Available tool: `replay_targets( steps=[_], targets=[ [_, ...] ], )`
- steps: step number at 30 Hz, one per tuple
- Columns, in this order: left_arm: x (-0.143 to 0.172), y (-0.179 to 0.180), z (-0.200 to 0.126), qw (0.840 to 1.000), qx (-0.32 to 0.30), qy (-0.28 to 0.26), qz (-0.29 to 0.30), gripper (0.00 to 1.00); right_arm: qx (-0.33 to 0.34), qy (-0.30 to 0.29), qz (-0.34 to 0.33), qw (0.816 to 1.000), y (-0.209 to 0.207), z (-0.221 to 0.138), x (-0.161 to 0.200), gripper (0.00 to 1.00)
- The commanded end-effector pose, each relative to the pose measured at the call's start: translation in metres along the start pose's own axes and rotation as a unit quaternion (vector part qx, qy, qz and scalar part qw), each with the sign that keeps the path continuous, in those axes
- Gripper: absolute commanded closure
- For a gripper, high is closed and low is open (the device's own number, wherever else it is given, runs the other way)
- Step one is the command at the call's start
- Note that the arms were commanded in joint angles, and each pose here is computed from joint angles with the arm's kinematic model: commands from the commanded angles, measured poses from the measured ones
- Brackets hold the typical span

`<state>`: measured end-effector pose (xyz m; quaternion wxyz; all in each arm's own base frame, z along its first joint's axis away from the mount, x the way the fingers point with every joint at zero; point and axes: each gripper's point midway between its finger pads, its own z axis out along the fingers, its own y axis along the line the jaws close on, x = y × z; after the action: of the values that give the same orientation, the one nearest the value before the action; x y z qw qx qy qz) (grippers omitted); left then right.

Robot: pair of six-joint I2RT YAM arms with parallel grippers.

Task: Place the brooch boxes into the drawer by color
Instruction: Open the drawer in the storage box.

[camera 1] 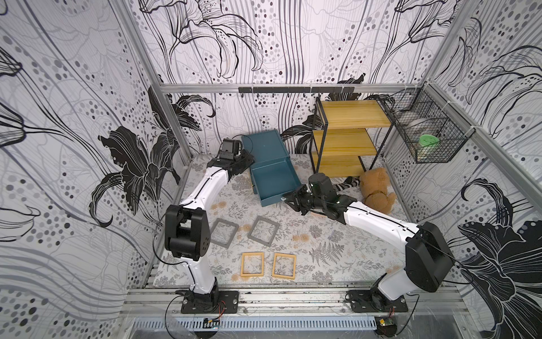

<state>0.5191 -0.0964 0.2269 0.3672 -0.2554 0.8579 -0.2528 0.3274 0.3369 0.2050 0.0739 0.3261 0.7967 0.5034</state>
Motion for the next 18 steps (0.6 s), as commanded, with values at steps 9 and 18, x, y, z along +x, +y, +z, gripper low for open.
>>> replay_targets(
  steps=[9,18],
  targets=[
    [-0.003,-0.004,-0.003,1.0,0.006,-0.005,0.004,0.51,-0.006,-0.009,-0.015,1.0,0.008,-0.013,0.003,0.57],
    [-0.008,-0.006,-0.01,1.0,0.006,-0.014,0.008,0.47,0.019,-0.031,-0.042,0.998,0.012,-0.026,0.0,0.42]
  ],
)
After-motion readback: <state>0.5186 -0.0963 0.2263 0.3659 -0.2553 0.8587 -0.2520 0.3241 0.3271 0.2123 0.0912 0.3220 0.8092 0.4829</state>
